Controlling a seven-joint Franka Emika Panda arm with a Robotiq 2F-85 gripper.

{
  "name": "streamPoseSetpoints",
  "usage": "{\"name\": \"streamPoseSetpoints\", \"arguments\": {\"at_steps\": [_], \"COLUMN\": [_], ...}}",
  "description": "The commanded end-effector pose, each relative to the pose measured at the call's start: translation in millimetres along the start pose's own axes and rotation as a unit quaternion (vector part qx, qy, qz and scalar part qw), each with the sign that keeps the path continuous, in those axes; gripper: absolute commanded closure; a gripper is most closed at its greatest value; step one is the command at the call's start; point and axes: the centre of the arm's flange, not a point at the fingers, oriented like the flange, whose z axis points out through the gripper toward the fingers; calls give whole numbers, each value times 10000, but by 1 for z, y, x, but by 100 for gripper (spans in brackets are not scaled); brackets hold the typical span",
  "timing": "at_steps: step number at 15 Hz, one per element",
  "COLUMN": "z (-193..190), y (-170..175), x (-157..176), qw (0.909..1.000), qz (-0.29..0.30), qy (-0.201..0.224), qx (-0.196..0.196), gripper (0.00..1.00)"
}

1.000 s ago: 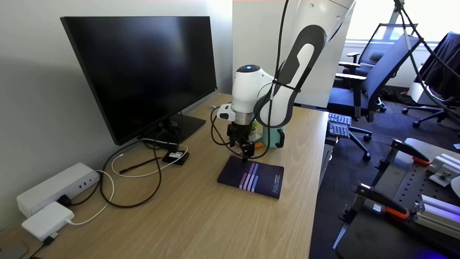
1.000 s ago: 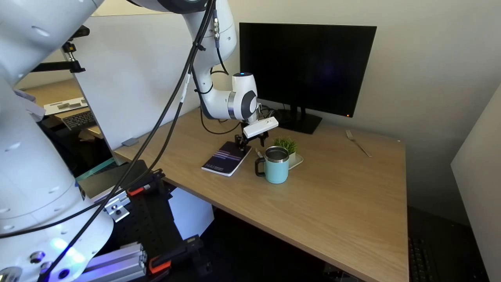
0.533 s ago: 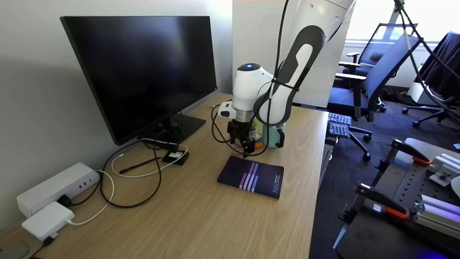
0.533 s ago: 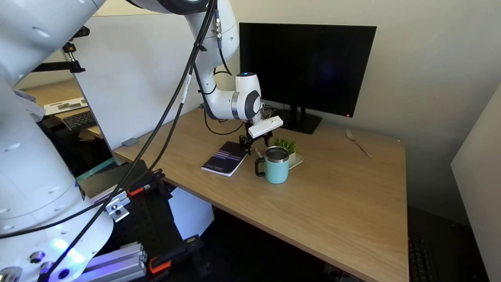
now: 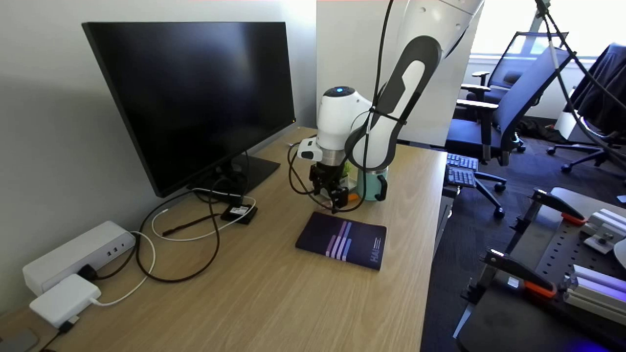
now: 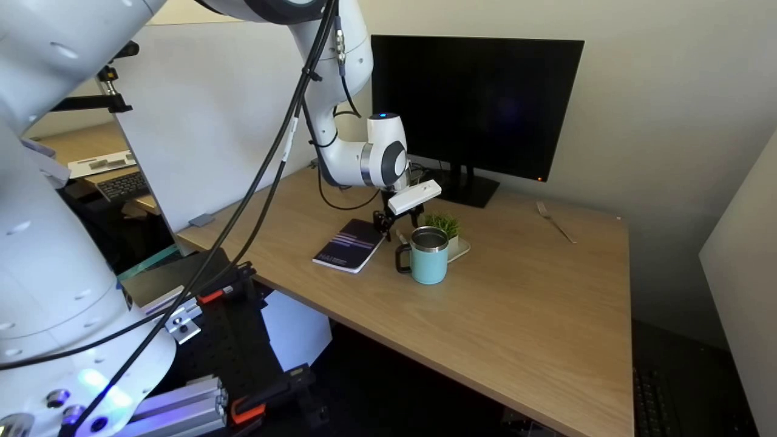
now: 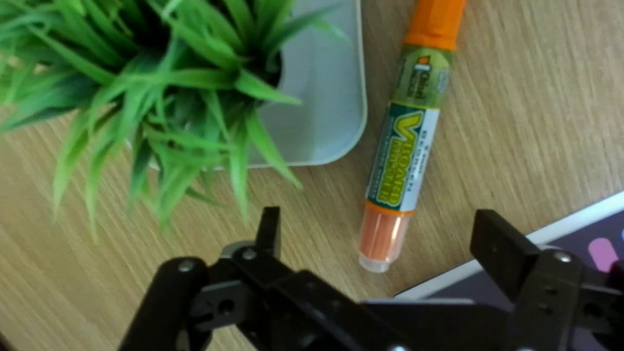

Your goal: Pick up the orange marker and put it in the blue cup

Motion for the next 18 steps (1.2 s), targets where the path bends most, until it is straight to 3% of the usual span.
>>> {"name": "streamPoseSetpoints", "arguments": {"at_steps": [1, 11, 18], "z": [3, -3, -24], "y": [2, -1, 17], "x": [-3, 0, -5], "qw": [9997, 9994, 9960], "qz": [-198, -332, 703], "qy": [36, -17, -375], "qx": [100, 103, 413], "gripper": [30, 98, 95]}}
